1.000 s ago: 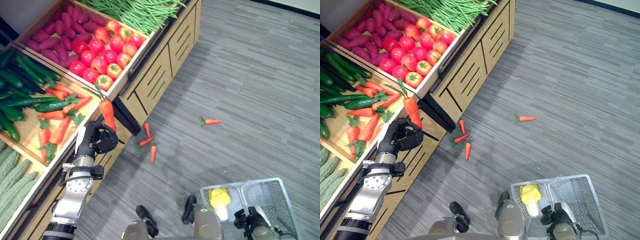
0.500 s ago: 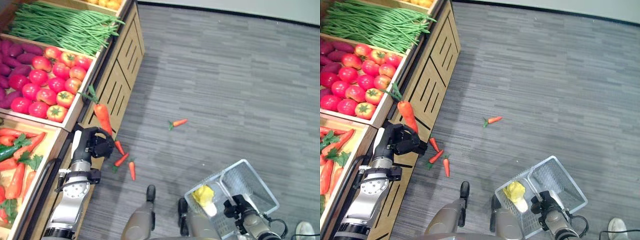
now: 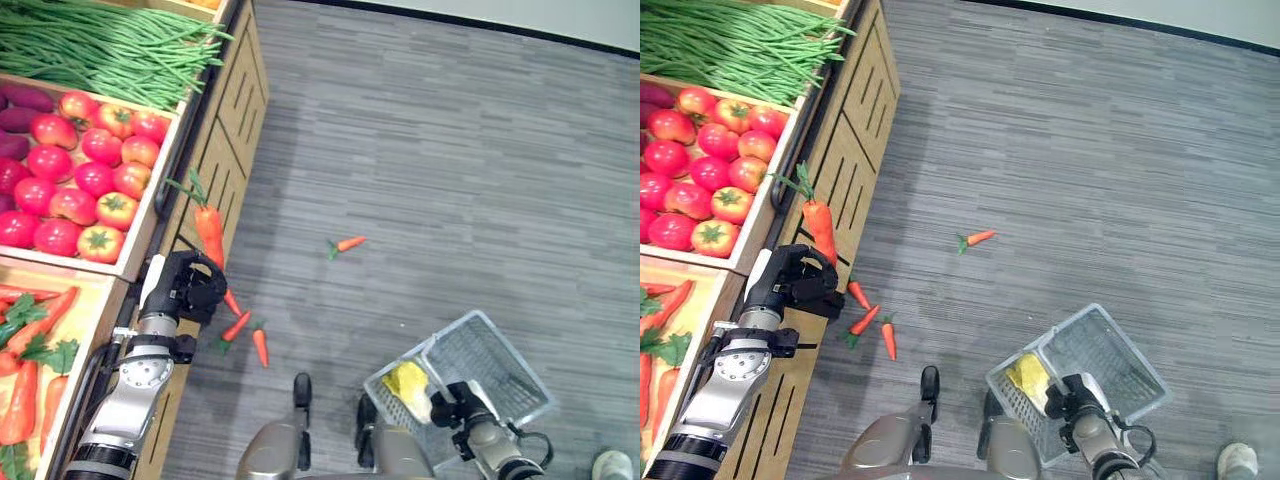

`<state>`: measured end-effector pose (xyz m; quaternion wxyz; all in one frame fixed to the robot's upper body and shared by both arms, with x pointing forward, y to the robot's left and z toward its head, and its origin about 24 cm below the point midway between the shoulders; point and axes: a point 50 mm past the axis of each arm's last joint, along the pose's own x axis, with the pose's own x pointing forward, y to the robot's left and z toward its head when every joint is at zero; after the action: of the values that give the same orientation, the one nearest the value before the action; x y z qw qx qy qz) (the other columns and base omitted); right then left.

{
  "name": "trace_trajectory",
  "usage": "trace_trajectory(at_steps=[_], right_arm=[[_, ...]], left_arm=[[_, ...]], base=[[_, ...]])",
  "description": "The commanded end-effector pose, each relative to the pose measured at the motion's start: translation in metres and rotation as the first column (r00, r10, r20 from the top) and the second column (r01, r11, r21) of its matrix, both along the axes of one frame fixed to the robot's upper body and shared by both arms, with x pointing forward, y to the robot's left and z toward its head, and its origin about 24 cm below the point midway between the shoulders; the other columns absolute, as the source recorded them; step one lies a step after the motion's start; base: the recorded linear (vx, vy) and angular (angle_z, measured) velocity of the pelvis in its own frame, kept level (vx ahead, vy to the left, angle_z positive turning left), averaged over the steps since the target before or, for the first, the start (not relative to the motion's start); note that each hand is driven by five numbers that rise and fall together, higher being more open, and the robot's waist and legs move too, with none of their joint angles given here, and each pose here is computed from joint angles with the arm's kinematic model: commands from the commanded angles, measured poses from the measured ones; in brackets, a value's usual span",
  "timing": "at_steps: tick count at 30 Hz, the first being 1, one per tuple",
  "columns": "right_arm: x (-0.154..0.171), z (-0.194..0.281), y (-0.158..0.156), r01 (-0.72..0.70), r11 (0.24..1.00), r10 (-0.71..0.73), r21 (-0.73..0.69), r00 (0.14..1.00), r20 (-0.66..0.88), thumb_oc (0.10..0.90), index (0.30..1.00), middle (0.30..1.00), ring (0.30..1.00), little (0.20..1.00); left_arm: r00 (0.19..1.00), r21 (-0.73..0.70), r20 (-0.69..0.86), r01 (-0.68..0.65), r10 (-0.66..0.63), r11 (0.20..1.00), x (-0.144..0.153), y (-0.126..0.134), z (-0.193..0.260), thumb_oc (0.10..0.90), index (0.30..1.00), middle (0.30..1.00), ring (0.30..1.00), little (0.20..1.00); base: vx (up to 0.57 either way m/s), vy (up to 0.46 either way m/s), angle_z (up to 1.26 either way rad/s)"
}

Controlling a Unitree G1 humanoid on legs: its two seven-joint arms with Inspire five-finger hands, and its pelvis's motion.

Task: Get the vegetables into the basket

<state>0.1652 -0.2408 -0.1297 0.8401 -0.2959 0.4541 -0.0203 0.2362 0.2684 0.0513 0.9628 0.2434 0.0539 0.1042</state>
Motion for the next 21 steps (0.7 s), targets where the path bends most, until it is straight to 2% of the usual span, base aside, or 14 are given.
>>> trace_trajectory(at_steps=[1,4,7,12,16,19,21], right_arm=[[0.0,0.001,-0.002,-0.038,0.999,0.038,-0.026,0.999,0.002,0.4,0.3,0.3,0.3,0.3],[0.007,0.004,0.0,-0.073,0.997,0.074,-0.032,0.997,0.01,0.4,0.3,0.3,0.3,0.3],[0.013,0.009,-0.002,-0.093,0.994,0.095,-0.051,0.995,0.032,0.4,0.3,0.3,0.3,0.3],[0.021,0.015,-0.004,-0.108,0.991,0.113,-0.073,0.991,0.067,0.4,0.3,0.3,0.3,0.3],[0.043,0.029,0.0,-0.132,0.986,0.145,-0.098,0.979,0.141,0.4,0.3,0.3,0.3,0.3],[0.053,0.036,0.003,-0.149,0.982,0.168,-0.112,0.969,0.182,0.4,0.3,0.3,0.3,0.3],[0.068,0.045,0.01,-0.162,0.979,0.186,-0.12,0.955,0.231,0.4,0.3,0.3,0.3,0.3]], left_arm=[[0.972,0.005,0.228,0.054,-0.054,0.999,0.006,-0.005,0.046,0.4,0.3,0.3,0.3,0.3],[0.978,-0.037,0.184,0.105,-0.097,0.994,0.006,-0.011,0.037,0.4,0.3,0.3,0.3,0.3],[0.984,-0.137,0.129,0.144,-0.127,0.98,0.009,-0.024,0.017,0.4,0.3,0.3,0.3,0.3],[0.986,-0.173,0.0,0.164,-0.166,0.971,0.011,-0.039,-0.014,0.4,0.3,0.3,0.3,0.3],[0.957,-0.018,-0.21,0.199,-0.199,0.98,0.013,-0.05,-0.054,0.4,0.3,0.3,0.3,0.3],[0.95,0.029,-0.246,0.206,-0.192,0.978,0.017,-0.054,-0.061,0.4,0.3,0.3,0.3,0.3],[0.941,0.102,-0.257,0.252,-0.219,0.962,0.028,-0.066,-0.061,0.4,0.3,0.3,0.3,0.3]], base=[[-0.06,-0.069,-0.28],[-0.06,-0.1,-0.39],[-0.07,-0.17,-0.14],[-0.03,-0.164,0.09],[-0.01,-0.187,0.2],[0.02,-0.106,0.08],[0.02,-0.099,0.08]])
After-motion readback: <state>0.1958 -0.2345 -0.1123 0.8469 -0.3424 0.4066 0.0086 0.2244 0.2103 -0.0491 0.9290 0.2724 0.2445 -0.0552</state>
